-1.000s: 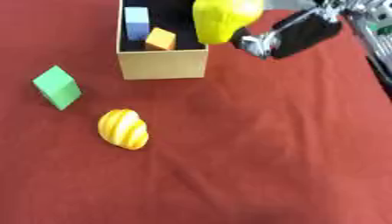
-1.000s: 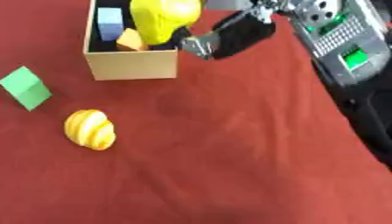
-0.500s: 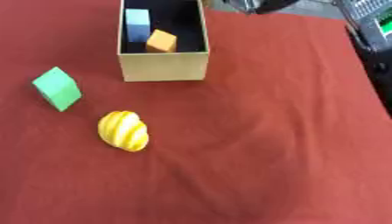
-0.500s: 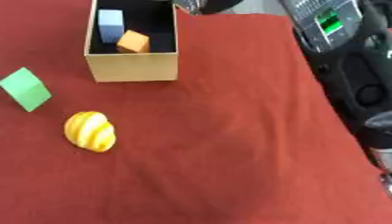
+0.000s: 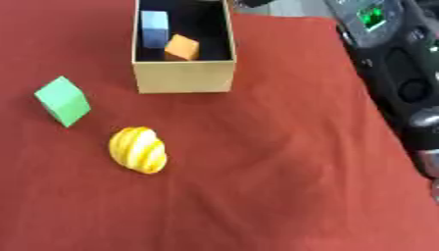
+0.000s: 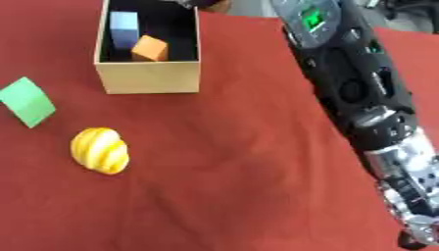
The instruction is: Pick up objects on the table and place them in the box.
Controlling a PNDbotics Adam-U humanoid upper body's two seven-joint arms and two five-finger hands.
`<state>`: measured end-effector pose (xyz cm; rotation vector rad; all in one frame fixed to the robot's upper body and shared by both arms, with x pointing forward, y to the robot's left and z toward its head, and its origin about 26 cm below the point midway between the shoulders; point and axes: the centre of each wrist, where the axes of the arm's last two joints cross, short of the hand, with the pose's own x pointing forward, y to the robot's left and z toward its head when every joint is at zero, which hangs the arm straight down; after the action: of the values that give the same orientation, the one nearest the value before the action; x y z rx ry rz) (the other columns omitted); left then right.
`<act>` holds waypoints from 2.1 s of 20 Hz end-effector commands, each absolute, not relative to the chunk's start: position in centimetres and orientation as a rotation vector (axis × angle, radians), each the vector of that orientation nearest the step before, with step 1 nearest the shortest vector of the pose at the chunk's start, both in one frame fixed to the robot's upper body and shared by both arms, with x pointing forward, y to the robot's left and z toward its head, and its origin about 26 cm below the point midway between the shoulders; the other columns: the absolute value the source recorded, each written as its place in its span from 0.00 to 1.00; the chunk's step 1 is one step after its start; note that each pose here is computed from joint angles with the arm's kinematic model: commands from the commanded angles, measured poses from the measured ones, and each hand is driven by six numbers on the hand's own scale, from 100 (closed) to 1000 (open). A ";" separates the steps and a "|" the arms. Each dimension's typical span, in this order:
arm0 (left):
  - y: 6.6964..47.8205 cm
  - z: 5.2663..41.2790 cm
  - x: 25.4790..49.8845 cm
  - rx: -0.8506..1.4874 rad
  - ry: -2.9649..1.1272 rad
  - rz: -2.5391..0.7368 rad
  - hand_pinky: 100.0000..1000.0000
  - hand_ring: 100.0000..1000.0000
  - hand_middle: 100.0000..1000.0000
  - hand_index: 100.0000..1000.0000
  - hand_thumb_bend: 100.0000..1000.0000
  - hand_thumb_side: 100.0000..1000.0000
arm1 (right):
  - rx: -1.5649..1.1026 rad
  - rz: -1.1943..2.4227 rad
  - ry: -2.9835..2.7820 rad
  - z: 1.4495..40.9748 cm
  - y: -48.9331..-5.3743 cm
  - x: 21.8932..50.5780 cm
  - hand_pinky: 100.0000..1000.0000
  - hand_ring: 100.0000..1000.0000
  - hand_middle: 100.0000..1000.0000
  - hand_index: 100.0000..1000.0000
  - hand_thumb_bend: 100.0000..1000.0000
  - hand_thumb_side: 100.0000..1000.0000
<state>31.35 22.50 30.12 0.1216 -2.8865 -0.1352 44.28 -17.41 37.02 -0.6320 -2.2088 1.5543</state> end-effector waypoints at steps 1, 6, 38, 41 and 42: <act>22.2 31.0 30.9 0.102 -2.922 -0.152 0.71 0.74 0.73 0.84 0.18 0.67 | -0.690 1.542 -2.219 37.5 -17.6 45.2 0.81 0.86 0.46 0.65 0.00 0.13; 22.1 31.0 30.9 0.090 -2.922 -0.155 0.71 0.74 0.73 0.84 0.18 0.67 | -0.721 1.585 -2.185 35.7 -17.5 47.0 0.82 0.90 0.53 0.71 0.00 0.22; 22.5 30.4 31.0 0.116 -2.889 -0.171 0.71 0.74 0.74 0.84 0.17 0.68 | -1.003 1.547 -2.451 38.4 -21.1 43.9 0.85 0.97 0.69 0.84 0.00 0.42; 22.7 30.2 31.0 0.136 -2.881 -0.174 0.71 0.74 0.74 0.84 0.17 0.68 | -1.032 1.471 -2.545 39.0 -23.2 42.5 0.86 0.96 0.69 0.83 0.00 0.47; 22.8 30.2 31.0 0.143 -2.879 -0.174 0.71 0.74 0.74 0.84 0.17 0.68 | -1.041 1.449 -2.569 39.0 -23.9 42.0 0.86 0.96 0.69 0.82 0.00 0.49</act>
<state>31.37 22.41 29.50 0.1136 -2.8531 -0.1606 43.42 -22.61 36.63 -0.9694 -2.4984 1.4906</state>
